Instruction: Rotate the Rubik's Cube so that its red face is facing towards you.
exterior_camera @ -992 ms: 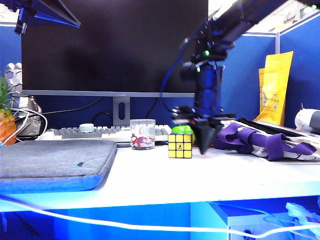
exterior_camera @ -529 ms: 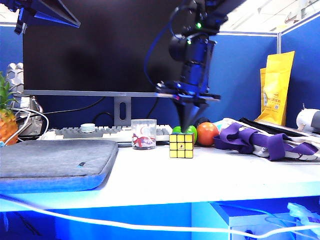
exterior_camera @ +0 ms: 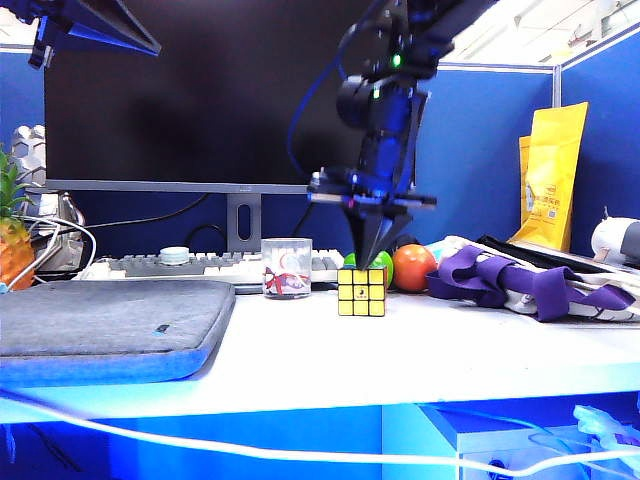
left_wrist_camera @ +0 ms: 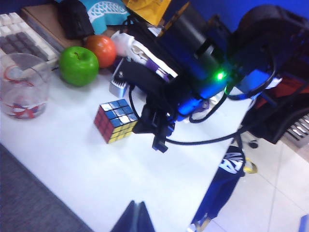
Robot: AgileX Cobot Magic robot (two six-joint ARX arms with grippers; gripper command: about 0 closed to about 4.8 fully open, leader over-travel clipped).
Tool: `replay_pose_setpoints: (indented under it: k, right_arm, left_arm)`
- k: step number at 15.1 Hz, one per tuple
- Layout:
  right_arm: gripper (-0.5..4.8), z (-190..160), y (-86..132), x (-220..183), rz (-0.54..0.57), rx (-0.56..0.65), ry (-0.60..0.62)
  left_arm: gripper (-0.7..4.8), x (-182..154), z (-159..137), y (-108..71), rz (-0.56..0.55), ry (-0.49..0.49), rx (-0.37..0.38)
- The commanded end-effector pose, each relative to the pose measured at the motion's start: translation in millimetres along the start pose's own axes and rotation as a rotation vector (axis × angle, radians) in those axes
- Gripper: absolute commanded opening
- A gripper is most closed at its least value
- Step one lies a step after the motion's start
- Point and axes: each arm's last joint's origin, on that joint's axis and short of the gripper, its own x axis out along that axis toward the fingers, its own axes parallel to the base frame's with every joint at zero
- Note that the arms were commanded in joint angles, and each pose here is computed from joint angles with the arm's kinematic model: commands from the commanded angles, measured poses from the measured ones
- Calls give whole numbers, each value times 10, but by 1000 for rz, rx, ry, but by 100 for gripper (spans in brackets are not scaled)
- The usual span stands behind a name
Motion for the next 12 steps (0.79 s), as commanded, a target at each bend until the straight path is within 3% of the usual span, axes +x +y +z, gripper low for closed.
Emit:
replay_pose_setpoints:
  k: [1, 7, 12]
  right_arm:
    - [-8, 17, -29, 97, -13, -1, -6]
    - [-8, 72, -366, 125, -101, 49, -83]
    - [-8, 170, -508, 127, -67, 67, -205]
  left_arm:
    - [-3, -11, 27, -5, 22, -10, 16]
    - [-3, -12, 64, 1, 36, -36, 47]
    - [-3, -14, 108, 2, 42, -69, 61]
